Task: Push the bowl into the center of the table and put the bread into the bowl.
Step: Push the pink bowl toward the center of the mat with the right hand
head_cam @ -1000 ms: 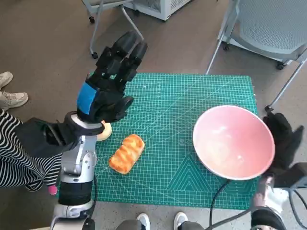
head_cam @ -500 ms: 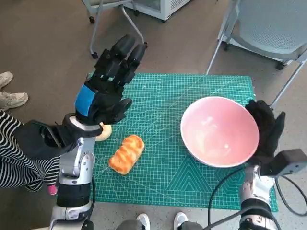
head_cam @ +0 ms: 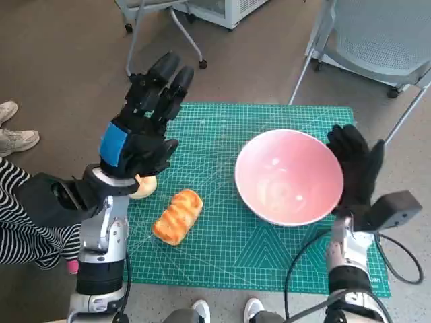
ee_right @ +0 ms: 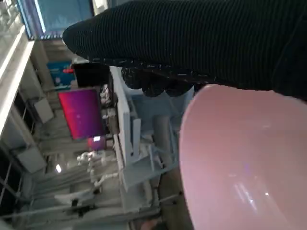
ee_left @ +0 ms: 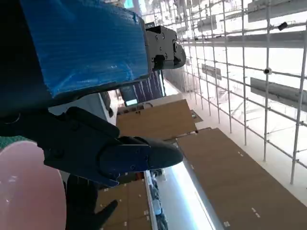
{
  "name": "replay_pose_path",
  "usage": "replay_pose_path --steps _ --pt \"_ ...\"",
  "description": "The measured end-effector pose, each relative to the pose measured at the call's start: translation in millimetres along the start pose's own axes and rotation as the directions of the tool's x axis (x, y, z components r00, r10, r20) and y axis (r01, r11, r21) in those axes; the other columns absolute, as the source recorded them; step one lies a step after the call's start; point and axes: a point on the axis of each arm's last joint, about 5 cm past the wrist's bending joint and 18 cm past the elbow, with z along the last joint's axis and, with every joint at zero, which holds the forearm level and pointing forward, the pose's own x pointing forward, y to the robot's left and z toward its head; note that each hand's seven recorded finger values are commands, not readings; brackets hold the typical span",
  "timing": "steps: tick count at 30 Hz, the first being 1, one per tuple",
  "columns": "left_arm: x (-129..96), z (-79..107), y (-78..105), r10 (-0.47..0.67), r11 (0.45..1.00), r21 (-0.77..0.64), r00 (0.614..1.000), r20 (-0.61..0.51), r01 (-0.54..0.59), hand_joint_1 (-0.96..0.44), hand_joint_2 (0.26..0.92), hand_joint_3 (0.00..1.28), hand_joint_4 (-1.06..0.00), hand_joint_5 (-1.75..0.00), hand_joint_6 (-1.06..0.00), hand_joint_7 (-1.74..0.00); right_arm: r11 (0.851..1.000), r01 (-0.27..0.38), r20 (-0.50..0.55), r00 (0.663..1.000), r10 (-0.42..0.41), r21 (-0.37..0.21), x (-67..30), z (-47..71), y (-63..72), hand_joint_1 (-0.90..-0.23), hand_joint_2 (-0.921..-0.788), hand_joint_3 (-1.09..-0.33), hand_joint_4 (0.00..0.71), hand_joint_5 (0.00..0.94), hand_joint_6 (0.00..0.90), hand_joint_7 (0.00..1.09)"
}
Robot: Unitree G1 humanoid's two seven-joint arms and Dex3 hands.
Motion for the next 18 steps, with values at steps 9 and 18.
replay_pose_path --steps 9,18 --pt "-1.4 1.2 0.0 0.006 1.0 0.016 1.0 0.001 -0.006 -0.68 0.921 0.39 -0.08 0.0 0.0 -0.32 0.998 -0.056 -0.002 0.998 0.056 0.024 8.0 -0.5 20.6 -0.566 -0.921 -0.85 0.12 0.0 0.036 0.43" --pt "-3.7 2.4 0.2 0.014 0.999 0.042 1.0 -0.006 -0.014 -0.68 0.921 0.4 -0.09 0.0 0.0 -0.33 0.996 -0.082 -0.015 0.996 0.083 0.04 17.2 2.4 30.1 -0.558 -0.921 -0.859 0.109 0.0 0.02 0.44"
